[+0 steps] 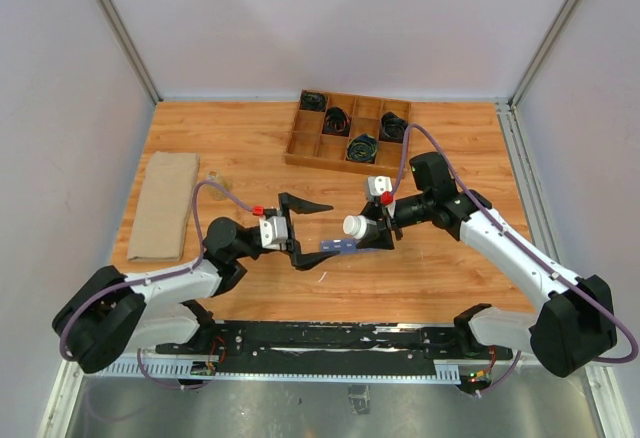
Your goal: Sort the pills into containers
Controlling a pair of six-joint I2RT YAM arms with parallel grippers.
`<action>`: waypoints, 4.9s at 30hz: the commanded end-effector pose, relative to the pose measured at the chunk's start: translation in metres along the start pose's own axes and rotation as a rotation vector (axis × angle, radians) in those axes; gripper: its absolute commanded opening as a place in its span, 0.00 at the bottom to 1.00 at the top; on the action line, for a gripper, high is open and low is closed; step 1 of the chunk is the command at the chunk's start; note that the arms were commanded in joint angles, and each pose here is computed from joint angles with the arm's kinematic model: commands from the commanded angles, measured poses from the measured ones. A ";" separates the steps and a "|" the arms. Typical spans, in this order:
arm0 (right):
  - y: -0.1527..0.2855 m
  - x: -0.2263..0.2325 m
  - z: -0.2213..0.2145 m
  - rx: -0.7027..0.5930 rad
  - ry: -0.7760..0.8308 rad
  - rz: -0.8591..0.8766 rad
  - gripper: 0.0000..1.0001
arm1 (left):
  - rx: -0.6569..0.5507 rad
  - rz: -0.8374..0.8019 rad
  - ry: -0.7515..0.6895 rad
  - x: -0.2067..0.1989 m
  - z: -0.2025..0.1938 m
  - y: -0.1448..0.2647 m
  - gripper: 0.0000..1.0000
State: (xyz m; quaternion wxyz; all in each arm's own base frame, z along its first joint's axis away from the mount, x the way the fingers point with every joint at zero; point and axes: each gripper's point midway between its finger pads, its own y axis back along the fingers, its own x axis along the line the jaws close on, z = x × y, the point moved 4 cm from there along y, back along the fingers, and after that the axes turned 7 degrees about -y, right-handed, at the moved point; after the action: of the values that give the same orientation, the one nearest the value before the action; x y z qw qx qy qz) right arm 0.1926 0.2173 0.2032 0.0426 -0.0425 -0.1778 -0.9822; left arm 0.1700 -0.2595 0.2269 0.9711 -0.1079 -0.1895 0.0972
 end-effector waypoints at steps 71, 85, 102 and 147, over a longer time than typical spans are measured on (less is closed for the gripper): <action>0.006 -0.004 0.013 -0.026 0.016 -0.031 0.01 | 0.102 0.657 0.810 0.032 -0.018 -0.008 0.00; 0.012 -0.005 0.015 -0.045 0.012 -0.045 0.01 | 0.588 1.508 0.975 0.067 -0.150 0.144 0.02; 0.021 -0.006 0.021 -0.068 0.014 -0.068 0.01 | 0.619 1.679 0.908 0.077 -0.148 0.161 0.77; 0.061 0.015 0.017 -0.150 0.333 -0.078 0.03 | 0.209 0.702 0.636 0.035 -0.059 0.090 0.91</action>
State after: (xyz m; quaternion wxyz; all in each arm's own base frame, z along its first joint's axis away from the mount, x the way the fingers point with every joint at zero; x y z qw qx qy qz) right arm 0.1968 0.1648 0.2907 -0.0188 0.1017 -0.0583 -0.9929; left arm 0.2038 -0.1839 0.1561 0.8963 -0.0654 0.2277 0.3748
